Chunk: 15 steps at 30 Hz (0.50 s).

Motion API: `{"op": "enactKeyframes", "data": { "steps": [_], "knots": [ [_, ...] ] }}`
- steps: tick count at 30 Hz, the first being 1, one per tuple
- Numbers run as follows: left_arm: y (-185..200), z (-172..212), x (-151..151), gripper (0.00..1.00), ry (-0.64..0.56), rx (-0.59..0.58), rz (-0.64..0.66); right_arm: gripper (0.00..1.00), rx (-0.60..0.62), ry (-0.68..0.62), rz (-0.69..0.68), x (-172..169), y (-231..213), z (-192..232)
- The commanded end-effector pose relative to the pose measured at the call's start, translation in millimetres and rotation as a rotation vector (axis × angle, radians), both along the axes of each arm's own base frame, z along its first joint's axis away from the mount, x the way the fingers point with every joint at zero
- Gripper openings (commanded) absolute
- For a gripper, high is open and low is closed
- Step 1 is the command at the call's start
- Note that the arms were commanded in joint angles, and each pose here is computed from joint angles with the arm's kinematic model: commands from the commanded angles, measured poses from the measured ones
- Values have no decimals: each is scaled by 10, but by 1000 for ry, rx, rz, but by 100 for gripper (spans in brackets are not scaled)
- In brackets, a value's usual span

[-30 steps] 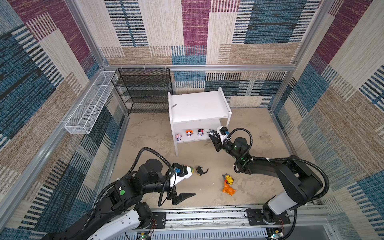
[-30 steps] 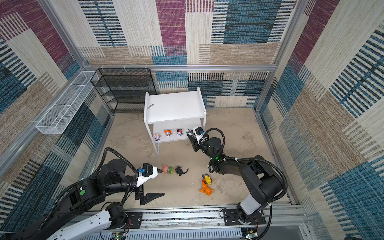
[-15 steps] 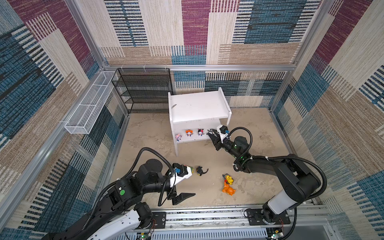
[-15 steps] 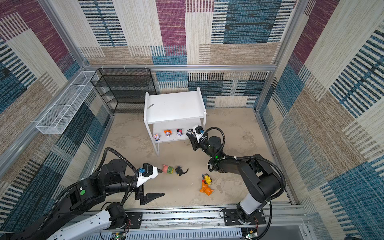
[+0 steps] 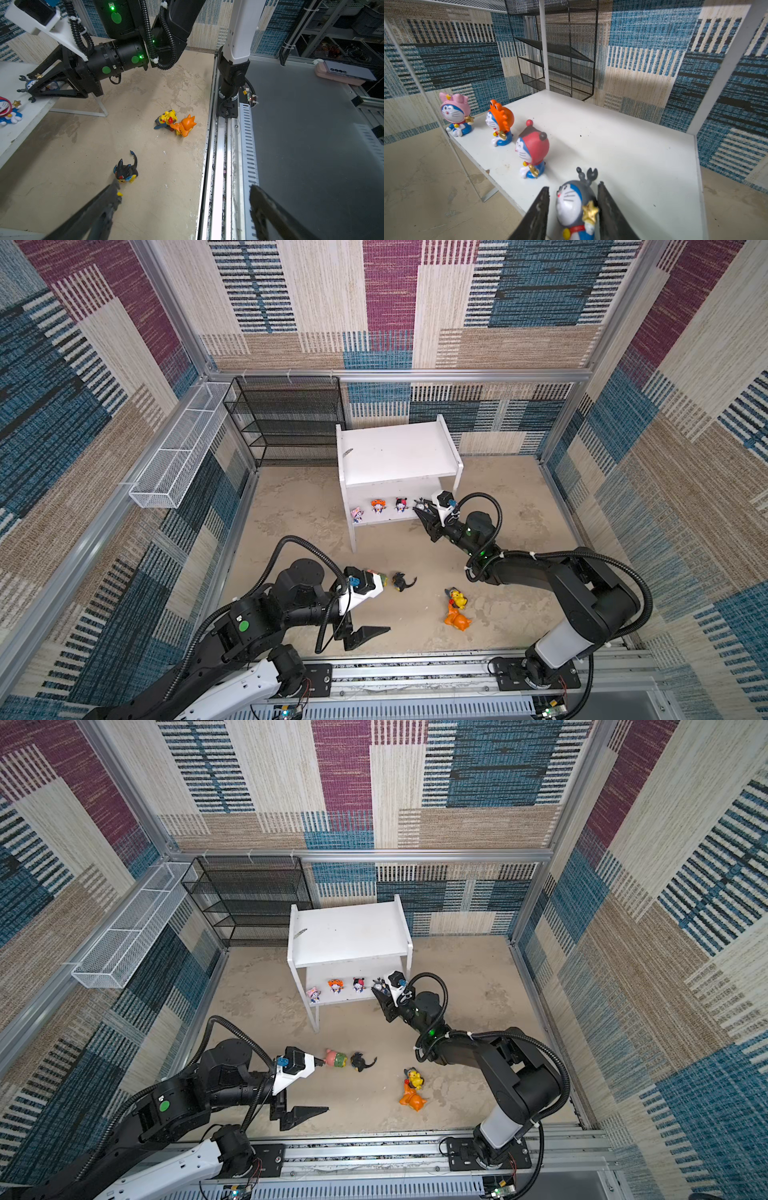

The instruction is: Place and organize the plastic toys onto the shelf

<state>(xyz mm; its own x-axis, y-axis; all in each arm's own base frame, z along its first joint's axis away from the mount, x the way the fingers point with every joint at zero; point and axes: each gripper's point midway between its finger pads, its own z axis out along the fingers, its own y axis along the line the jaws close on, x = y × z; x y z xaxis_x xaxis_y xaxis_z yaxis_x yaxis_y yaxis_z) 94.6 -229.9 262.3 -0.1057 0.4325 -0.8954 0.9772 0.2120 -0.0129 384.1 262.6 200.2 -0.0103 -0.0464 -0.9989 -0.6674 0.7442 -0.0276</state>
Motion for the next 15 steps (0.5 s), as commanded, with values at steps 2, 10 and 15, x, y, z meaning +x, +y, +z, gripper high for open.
{"op": "enactKeyframes", "data": {
  "steps": [2, 10, 15],
  "knots": [
    [-19, 64, 31, 99, -18, -23, 9, 37, -8, 18, -11, 29, -3, -35],
    [-19, 62, 33, 99, -19, -23, 9, 41, -36, 31, -6, 25, 3, -80],
    [-18, 63, 27, 99, -18, -24, 7, 39, -63, 41, -17, 48, -9, -123]
  ]
}}
